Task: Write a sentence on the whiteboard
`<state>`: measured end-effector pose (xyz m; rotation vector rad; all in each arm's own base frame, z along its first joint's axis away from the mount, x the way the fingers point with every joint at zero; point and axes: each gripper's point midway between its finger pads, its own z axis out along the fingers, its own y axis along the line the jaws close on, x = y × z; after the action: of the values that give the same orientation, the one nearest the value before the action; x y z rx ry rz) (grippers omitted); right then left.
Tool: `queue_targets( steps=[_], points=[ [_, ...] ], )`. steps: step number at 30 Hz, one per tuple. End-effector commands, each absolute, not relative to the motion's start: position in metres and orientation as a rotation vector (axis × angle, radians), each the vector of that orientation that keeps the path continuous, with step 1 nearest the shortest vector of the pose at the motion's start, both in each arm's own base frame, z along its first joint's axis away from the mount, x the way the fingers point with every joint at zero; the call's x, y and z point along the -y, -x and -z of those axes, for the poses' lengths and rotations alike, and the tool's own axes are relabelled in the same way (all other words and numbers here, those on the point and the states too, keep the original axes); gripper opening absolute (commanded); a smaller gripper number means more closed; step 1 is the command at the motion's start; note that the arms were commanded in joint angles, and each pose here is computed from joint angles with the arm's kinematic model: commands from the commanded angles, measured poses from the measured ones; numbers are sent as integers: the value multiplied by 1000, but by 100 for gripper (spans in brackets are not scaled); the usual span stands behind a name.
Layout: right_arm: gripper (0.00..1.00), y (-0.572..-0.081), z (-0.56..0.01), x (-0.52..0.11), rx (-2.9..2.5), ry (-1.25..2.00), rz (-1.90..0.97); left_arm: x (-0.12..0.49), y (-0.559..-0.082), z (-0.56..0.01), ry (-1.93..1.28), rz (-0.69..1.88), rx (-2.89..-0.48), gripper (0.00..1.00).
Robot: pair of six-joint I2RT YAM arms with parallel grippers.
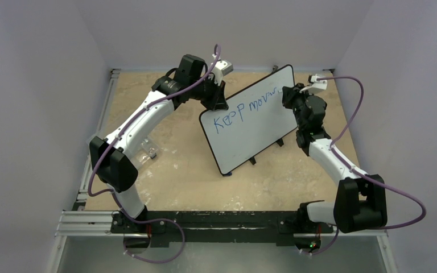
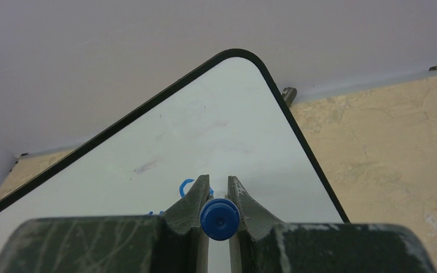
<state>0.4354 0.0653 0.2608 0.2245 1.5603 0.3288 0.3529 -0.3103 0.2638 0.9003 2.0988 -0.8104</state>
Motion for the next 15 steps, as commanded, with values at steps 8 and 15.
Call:
queue_targets(
  steps=[8, 15],
  points=[
    [0, -441, -291, -73, -1491, -207, -390, 275, -381, -260, -932, 498, -2075, 0],
    [0, -446, -303, -78, -1469, -206, -432, 276, -381, -259, -934, 501, -2077, 0]
  ],
)
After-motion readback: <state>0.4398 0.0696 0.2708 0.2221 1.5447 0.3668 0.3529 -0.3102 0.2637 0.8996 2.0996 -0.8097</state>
